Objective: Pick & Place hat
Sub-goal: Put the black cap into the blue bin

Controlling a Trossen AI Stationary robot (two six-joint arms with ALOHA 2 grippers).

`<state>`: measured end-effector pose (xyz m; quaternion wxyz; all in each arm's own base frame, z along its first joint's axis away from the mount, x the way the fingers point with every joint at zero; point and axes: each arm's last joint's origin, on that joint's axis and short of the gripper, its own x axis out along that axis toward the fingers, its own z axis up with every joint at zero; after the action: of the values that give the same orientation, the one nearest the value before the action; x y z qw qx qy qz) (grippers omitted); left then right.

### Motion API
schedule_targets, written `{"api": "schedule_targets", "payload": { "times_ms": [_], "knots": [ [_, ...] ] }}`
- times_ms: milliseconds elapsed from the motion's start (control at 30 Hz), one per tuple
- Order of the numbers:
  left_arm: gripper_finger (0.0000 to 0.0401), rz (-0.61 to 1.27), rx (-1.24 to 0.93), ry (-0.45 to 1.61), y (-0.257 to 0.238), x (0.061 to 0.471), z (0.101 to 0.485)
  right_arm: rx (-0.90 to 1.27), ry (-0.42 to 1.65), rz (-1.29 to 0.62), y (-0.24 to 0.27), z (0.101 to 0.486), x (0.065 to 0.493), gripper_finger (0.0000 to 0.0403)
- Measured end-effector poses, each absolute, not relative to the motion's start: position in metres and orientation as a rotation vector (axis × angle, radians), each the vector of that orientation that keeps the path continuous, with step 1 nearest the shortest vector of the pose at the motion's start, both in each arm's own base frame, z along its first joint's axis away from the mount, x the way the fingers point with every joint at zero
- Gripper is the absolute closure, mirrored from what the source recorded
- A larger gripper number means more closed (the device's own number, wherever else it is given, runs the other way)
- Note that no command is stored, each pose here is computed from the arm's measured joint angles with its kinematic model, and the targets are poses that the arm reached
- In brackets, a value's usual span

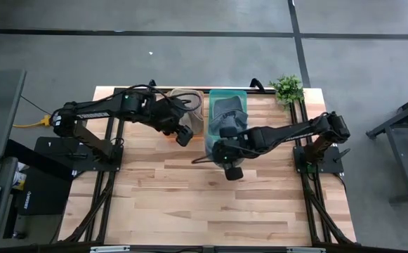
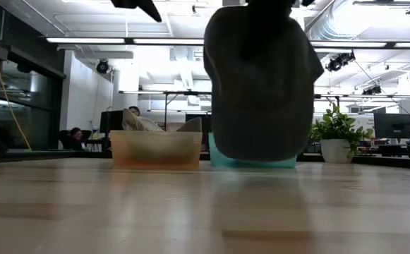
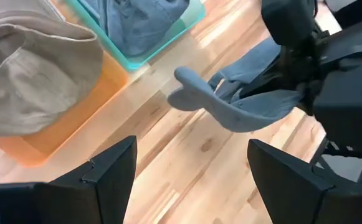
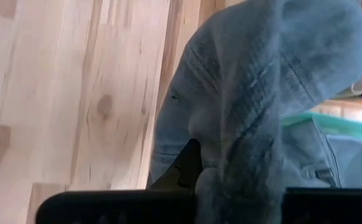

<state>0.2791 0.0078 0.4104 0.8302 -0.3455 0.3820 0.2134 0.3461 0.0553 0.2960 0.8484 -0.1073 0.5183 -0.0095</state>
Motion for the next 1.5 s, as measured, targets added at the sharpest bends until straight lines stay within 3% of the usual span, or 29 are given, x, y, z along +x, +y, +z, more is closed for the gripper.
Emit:
{"api": "schedule_targets", "payload": {
  "times_ms": [300,667,1000,1267,1500],
  "knots": [
    [0.0119,0.387,-0.819,0.655,0.007,0.268,0.41,-0.205,1.054,-0.069,0.059,0.315,0.33,0.0402],
    [0.0119,0.252,-1.074,0.474,0.003,0.225,0.323,-0.219,1.038,-0.094,0.054,0.331,0.314,0.0402],
    [0.0119,0.061,-1.194,0.178,0.007,0.178,0.282,-0.184,1.06,-0.125,0.044,0.329,0.315,0.0402],
    [0.0119,0.071,-1.24,0.109,0.012,0.142,0.237,-0.127,1.054,-0.171,0.026,0.331,0.318,0.0402],
    [0.0131,0.076,-1.248,0.047,0.018,0.12,0.212,-0.105,0.971,-0.208,0.012,0.358,0.32,0.0402]
  ]
}}
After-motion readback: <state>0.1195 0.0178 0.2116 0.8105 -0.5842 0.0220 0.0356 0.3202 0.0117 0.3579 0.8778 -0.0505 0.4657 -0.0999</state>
